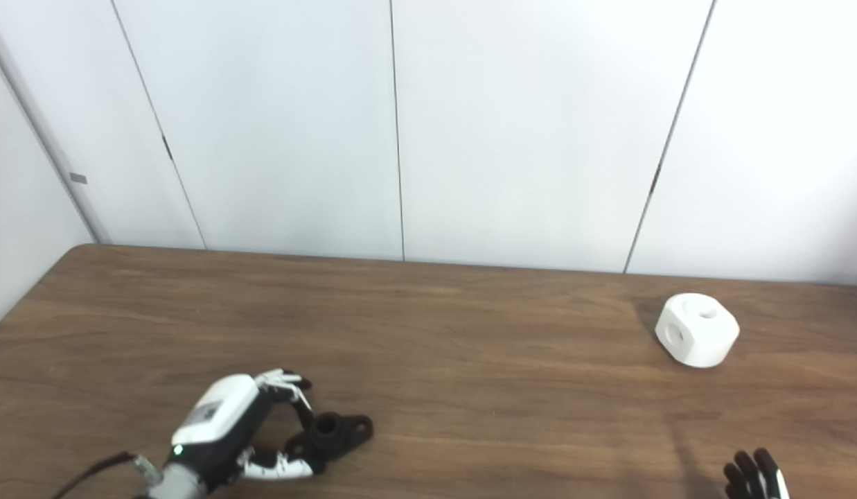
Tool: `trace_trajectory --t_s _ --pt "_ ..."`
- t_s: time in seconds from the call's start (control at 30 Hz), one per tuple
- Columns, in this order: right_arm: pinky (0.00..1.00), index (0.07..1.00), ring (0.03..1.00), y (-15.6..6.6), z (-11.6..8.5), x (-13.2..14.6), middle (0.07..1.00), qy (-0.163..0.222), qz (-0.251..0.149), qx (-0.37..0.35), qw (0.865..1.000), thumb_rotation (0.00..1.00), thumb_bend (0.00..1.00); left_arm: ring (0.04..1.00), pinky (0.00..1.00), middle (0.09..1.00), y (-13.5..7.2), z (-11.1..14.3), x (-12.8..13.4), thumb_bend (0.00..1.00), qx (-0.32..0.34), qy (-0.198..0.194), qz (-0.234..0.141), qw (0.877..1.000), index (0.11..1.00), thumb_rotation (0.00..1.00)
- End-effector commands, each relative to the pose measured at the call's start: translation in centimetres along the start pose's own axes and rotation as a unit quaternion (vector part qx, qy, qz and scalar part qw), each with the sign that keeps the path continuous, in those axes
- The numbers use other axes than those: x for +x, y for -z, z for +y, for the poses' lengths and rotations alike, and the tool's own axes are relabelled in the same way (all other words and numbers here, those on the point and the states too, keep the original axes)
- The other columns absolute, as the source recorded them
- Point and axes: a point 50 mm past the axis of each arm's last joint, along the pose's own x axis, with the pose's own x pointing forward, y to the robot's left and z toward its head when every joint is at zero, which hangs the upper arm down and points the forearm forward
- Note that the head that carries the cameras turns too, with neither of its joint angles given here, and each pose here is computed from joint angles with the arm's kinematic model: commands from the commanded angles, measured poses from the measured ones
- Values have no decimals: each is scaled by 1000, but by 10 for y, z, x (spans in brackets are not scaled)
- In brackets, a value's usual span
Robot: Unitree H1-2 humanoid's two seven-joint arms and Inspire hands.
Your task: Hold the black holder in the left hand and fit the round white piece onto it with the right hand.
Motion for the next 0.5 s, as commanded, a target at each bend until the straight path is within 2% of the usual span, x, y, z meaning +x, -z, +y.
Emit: trace_trajectory --t_s 0.0,0.47 --pt "975 988 950 7 17 5 962 -13 17 14 1000 931 571 906 952 810 -7 -11 -6 520 7 25 -24 999 487 46" --pt "960 988 945 -6 21 2 954 -12 23 10 1000 882 551 875 932 792 -35 -37 -9 519 -30 33 -93 995 486 45"
